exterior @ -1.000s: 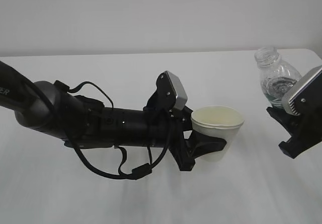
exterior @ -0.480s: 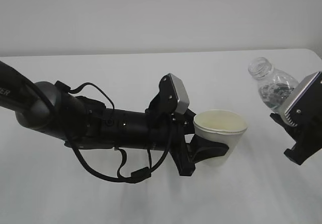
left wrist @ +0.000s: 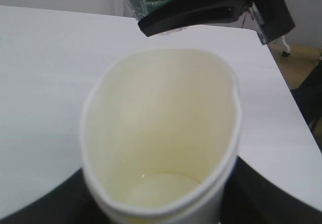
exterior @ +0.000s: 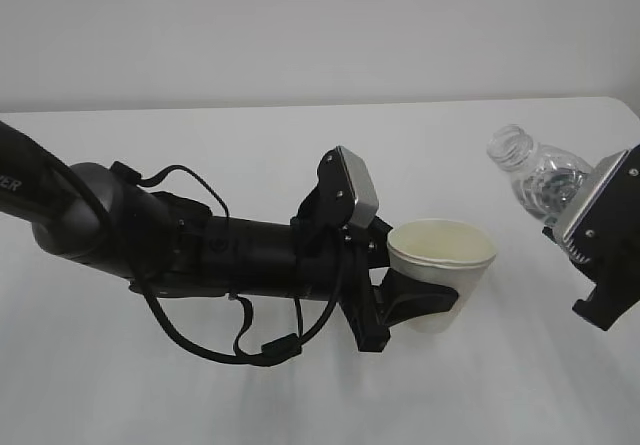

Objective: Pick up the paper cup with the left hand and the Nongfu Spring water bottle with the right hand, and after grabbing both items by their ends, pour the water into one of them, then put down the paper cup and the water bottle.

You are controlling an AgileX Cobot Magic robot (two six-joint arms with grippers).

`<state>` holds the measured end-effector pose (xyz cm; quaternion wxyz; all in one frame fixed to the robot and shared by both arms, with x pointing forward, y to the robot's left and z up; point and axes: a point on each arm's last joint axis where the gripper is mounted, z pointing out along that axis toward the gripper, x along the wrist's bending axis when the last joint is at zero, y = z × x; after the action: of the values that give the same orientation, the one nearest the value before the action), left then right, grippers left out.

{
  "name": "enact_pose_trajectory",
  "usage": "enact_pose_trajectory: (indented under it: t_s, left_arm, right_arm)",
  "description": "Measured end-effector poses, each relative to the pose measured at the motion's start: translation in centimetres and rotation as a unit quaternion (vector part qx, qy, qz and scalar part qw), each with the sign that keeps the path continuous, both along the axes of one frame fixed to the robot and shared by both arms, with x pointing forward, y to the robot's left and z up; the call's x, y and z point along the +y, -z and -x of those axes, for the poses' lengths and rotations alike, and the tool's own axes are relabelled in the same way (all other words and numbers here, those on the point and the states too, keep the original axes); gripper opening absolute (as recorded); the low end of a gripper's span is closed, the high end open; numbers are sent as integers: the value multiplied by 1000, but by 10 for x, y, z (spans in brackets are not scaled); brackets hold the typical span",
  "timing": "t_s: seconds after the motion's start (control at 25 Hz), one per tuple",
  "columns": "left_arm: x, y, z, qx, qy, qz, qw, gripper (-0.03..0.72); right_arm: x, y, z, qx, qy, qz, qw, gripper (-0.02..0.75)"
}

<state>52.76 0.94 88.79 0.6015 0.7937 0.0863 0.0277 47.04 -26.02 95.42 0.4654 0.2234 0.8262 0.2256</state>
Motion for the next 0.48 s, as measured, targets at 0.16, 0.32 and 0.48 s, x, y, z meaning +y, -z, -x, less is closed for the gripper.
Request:
enact_pose_trajectory:
  t_s: [0.16,0.32,0.48]
  left_arm:
    - [0,0,0,0,0,0,1000,396]
    - [0,0,0,0,0,1,1000,396]
    - [0,0,0,0,0,1,1000,396]
  right_arm:
    - [0,0,0,-3,-9,17,1000,404]
    - [0,0,0,-5,-14,28,1000,404]
    - [0,0,0,-8,-24,45,999,404]
